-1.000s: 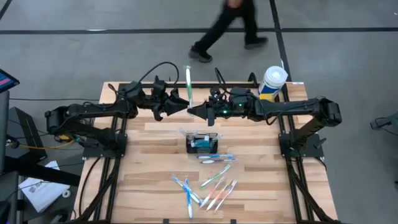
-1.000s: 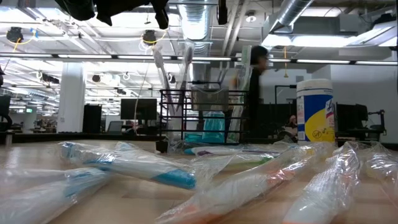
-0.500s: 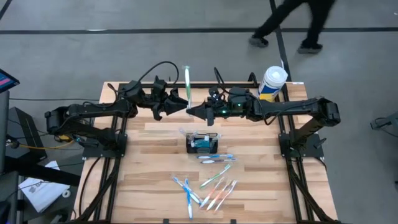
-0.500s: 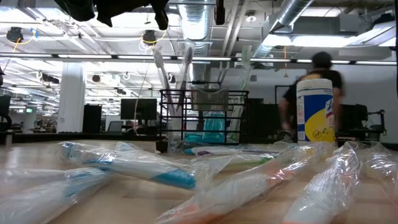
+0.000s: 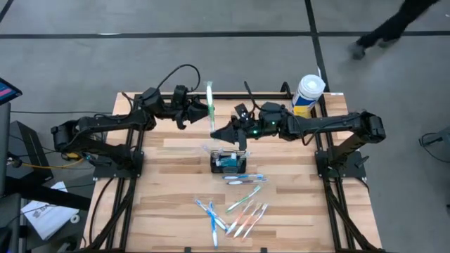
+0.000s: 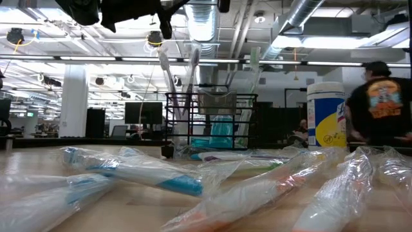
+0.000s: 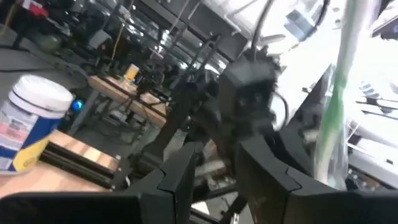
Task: Pick & Place toothbrushing station
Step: Put the green toothbrush into the black wire organizer
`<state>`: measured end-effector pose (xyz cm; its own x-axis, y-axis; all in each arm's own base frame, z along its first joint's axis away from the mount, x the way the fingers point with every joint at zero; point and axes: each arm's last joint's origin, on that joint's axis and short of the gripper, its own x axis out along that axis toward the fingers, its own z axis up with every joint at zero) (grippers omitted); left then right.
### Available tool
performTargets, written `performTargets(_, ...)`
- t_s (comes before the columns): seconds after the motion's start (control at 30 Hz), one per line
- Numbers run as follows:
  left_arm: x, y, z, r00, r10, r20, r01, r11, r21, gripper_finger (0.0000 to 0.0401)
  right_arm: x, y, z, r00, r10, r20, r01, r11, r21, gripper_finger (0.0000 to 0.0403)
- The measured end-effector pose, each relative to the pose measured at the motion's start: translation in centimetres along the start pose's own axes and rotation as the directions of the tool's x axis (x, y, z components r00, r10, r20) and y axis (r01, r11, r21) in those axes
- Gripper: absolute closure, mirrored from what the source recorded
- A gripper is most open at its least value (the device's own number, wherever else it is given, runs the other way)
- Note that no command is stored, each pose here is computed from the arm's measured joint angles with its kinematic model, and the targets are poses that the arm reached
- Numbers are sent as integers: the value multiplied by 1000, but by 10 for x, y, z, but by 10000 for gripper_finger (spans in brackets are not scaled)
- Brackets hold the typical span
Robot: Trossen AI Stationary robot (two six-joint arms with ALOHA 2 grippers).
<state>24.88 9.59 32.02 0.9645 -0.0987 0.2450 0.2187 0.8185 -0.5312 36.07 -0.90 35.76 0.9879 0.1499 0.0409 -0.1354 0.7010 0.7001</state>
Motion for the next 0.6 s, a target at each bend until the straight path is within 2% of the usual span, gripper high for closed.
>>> performTargets(0.17, 0, -3, 1, 999, -32, 5, 32, 999, -23, 284, 0, -3, 1, 1000, -27, 13, 27, 1000, -5, 394)
performTargets(0.47, 0, -13, 6, 987, -159, 5, 159, 987, -14, 283, -1, -7, 5, 999, -45, 24, 46, 999, -17, 394)
performTargets(0.6, 0, -13, 5, 986, -167, -3, 166, 985, -38, 274, -1, -7, 4, 999, -45, 23, 46, 999, -22, 394)
